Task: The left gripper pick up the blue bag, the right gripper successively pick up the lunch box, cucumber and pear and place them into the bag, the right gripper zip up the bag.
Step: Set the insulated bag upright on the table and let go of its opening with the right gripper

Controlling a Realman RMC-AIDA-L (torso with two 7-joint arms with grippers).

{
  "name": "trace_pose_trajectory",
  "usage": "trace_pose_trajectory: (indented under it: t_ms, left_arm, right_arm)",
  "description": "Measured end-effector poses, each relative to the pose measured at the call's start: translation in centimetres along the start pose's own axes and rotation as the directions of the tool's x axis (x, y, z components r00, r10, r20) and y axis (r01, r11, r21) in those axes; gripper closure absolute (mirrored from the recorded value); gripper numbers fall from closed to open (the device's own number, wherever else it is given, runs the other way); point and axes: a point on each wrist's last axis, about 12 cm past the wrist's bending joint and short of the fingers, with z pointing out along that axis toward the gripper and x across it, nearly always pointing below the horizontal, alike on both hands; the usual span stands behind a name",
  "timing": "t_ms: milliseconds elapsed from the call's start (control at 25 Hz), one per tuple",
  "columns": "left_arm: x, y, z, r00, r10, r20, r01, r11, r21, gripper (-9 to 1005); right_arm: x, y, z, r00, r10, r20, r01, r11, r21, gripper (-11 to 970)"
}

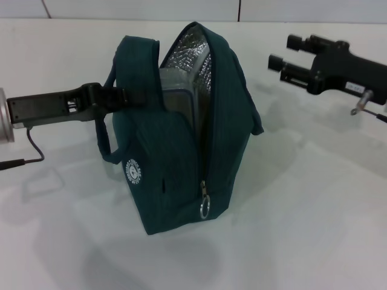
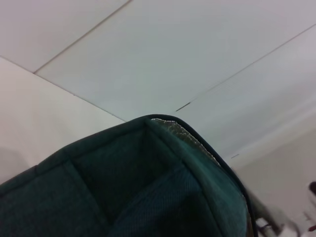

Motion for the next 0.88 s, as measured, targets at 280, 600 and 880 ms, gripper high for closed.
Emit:
trace_pose_trajectory:
  t_ms: [280,600,880]
  left_arm:
    - [-0.2,-0.2,0.3,1.000,0.005,-0.002,-0.005,1.000,0.007,962]
    - [-0.4,-0.2,0.4,1.000,0.008,-0.002,-0.008,1.000,0.009,961]
    - [-0.6,-0.2,0.5,1.000,0.011,0.004,-0.011,1.000,0.006,961]
  right_arm:
    - [1.0,-0.1,2.0,0.993,-0.038,-0.109,0.044,0.998,0.049,287]
    - [0.7,0.6,4.0,0.990,-0.054,-0.134,0.053,0.999,-0.012,146]
    - [0.1,0.4,5.4,0.986,-0.075,-0.150,0.075,0.997,-0.008,146]
